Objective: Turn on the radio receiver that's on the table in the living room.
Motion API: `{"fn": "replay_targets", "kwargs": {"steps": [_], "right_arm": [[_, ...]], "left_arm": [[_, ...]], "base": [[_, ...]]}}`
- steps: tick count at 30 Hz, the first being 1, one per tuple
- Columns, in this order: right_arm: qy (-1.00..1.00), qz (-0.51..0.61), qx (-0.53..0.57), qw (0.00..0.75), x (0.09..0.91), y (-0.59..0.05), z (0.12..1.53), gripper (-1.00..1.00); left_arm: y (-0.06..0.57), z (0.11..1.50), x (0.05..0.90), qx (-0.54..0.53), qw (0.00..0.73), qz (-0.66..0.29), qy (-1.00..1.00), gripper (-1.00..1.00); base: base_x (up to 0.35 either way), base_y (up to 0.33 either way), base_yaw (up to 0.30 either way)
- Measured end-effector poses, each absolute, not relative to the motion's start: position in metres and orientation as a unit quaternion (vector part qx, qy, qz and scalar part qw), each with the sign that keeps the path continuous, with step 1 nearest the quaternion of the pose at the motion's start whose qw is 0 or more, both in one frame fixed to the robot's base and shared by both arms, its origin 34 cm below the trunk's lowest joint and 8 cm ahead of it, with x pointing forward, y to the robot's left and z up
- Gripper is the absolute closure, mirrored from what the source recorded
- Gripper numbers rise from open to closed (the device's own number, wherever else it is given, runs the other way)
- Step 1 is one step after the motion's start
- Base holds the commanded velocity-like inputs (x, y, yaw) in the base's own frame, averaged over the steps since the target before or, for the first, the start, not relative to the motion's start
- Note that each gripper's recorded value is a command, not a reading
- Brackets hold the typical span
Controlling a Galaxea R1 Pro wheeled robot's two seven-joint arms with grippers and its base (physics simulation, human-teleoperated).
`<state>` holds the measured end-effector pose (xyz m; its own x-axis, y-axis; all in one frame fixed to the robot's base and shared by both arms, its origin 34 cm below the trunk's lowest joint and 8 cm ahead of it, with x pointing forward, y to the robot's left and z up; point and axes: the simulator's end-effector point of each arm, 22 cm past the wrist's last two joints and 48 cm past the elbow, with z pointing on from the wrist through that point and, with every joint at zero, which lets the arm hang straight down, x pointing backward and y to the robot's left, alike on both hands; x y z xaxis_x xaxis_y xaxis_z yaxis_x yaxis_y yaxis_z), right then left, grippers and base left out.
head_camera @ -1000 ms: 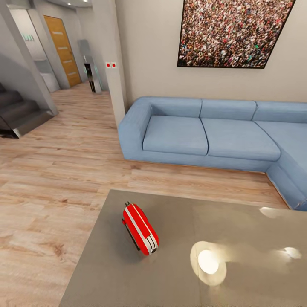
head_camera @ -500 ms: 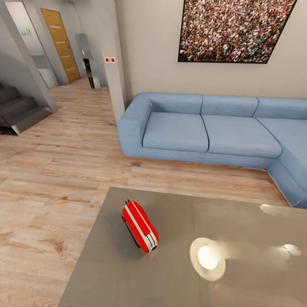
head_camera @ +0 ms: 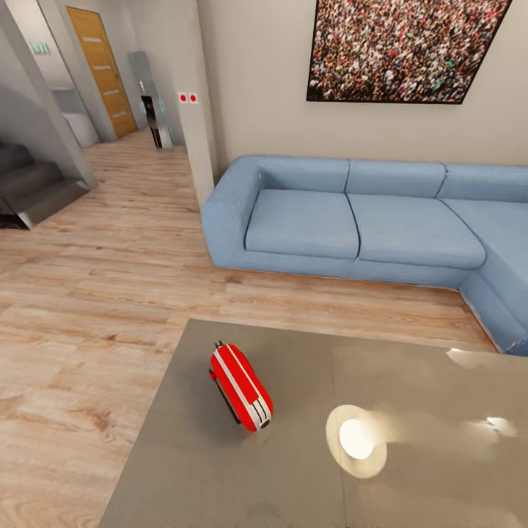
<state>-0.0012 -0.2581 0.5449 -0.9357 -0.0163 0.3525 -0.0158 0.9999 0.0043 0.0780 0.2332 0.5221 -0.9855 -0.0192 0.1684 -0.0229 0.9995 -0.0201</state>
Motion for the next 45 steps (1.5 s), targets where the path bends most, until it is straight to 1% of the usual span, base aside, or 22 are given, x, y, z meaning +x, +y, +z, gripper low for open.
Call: {"fn": "replay_targets", "kwargs": {"steps": [14,45], "right_arm": [[-0.984,0.0,0.008,0.18,-0.002,-0.256,0.545,-1.0],[-0.979,-0.001,0.01,0.204,-0.019,-0.256,0.552,-1.0]], "left_arm": [[0.233,0.522,0.078,0.011,0.085,0.011,-0.996,-1.0],[0.233,0.526,0.059,0.011,0.11,0.011,-0.994,-1.0]], "base": [[0.0,0.0,0.0],[0.0,0.0,0.0]]}}
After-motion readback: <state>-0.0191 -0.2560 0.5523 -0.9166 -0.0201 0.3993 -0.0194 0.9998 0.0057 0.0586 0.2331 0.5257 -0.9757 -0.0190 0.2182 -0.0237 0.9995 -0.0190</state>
